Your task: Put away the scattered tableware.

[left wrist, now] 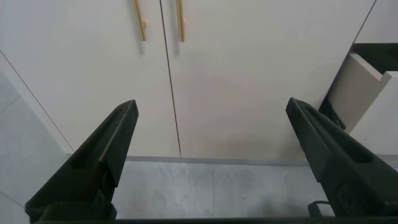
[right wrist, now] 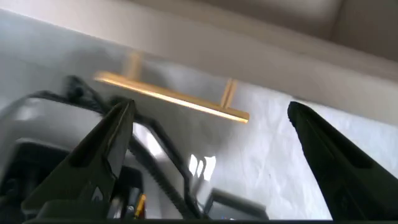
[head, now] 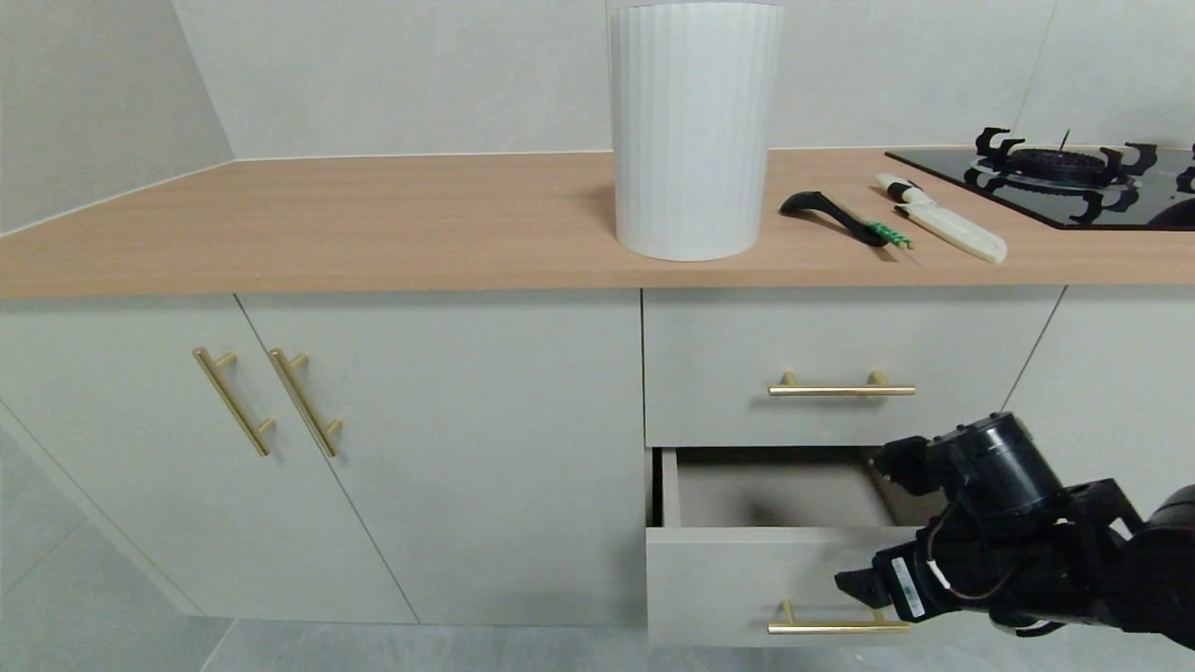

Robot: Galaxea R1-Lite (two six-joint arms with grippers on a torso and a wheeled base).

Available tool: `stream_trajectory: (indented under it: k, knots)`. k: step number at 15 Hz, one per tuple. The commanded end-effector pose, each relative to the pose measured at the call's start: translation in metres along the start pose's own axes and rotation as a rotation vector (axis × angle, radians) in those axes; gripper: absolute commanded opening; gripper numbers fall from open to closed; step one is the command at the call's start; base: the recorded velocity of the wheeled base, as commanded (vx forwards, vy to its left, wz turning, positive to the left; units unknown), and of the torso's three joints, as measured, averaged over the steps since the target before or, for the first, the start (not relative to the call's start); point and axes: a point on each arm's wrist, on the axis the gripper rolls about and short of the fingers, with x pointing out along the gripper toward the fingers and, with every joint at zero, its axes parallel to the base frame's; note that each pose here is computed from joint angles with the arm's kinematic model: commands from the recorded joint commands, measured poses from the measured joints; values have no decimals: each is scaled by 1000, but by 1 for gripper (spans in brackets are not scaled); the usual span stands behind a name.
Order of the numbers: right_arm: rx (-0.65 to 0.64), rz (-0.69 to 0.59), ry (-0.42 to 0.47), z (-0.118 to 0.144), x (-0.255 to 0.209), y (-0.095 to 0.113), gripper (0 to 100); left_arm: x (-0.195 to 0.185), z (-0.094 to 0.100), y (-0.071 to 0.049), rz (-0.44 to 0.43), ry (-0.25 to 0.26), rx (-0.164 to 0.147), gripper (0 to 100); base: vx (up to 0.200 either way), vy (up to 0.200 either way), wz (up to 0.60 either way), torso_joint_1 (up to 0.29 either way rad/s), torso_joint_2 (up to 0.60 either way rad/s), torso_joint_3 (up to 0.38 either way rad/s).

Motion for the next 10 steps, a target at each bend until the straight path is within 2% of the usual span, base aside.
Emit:
stream_trajectory:
  k: [1,3,5,10]
  knots:
    - [31,32,-197,21,-47,1,100,0,0,0,1,1,0,100,0,0,0,0,0,0]
    - [89,25,-224,28,-42,1,100,0,0,0,1,1,0,100,0,0,0,0,0,0]
    - [128,-42,-259,32,-15,3,100,0,0,0,1,1,0,100,0,0,0,0,0,0]
    - [153,-122,-226,27,34,-3,100,0,0,0,1,1,0,100,0,0,0,0,0,0]
